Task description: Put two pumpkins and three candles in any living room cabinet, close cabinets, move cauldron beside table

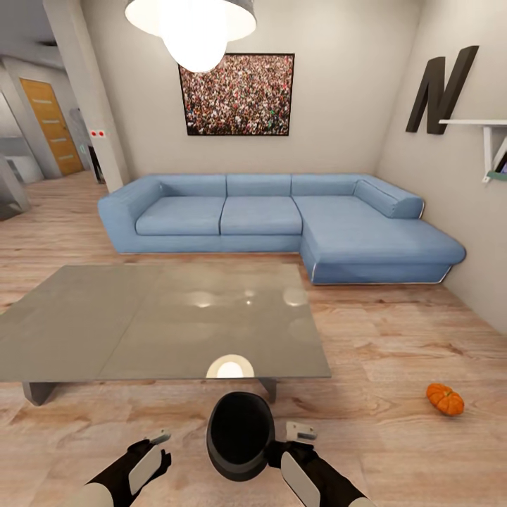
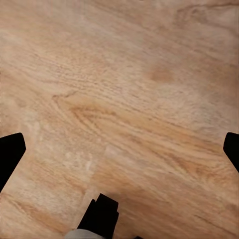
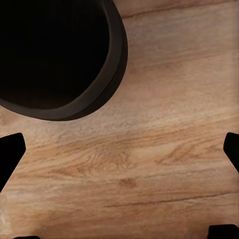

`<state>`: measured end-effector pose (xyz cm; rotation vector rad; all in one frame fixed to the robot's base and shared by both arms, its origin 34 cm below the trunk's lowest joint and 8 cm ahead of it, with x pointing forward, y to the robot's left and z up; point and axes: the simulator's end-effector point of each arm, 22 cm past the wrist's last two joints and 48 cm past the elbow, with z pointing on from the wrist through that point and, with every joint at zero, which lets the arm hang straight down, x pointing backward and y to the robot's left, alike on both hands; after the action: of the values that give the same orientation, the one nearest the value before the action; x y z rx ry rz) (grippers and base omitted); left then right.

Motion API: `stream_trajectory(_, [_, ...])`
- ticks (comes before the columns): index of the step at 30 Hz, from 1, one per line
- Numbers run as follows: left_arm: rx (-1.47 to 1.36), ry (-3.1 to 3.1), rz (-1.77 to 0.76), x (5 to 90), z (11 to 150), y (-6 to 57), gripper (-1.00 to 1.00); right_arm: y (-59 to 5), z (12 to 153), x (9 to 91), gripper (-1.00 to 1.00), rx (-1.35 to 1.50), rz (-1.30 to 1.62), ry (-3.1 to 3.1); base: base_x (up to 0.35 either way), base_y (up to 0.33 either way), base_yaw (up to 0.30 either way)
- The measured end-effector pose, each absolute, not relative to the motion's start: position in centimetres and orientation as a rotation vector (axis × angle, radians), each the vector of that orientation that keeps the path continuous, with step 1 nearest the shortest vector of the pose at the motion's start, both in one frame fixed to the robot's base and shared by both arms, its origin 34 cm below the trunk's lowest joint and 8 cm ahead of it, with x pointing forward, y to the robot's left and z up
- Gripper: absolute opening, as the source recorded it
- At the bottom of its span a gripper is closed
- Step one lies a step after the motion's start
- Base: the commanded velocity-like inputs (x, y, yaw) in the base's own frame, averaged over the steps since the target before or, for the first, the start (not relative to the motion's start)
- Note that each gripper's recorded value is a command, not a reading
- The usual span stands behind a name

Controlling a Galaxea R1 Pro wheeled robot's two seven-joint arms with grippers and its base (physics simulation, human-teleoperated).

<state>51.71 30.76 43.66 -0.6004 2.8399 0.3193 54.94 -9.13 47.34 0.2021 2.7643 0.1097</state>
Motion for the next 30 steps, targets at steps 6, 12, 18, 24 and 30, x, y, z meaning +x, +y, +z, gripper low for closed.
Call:
stream_trajectory(6, [-0.593, 2.853, 0.325, 51.3, 44.5, 30.4, 1.0, -9.5, 48.1, 54.7, 1.0, 0.204, 0.097, 2.77, 0.0, 0.0, 0.0])
stream_trajectory(12, [-0.571, 2.88, 0.349, 50.2, 45.1, 30.4, 1.0, -10.5, 48.8, 55.1, 1.0, 0.255, 0.064, 2.72, 0.0, 0.0, 0.0])
stream_trajectory(18, [-0.447, 2.921, 0.089, 50.0, 44.9, 26.3, 1.0, -11.2, 49.5, 54.9, 1.0, 0.262, 0.041, 2.716, 0.0, 0.0, 0.0])
stream_trajectory(24, [-0.425, 2.938, 0.016, 49.4, 45.5, 25.3, 1.0, -11.3, 50.5, 55.0, 1.0, 0.261, 0.038, 2.715, 0.0, 0.0, 0.0])
stream_trajectory(30, [-0.422, 2.933, 0.013, 49.6, 46.6, 25.2, 1.0, -11.4, 51.6, 55.1, 1.0, 0.264, 0.036, 2.71, 0.0, 0.0, 0.0])
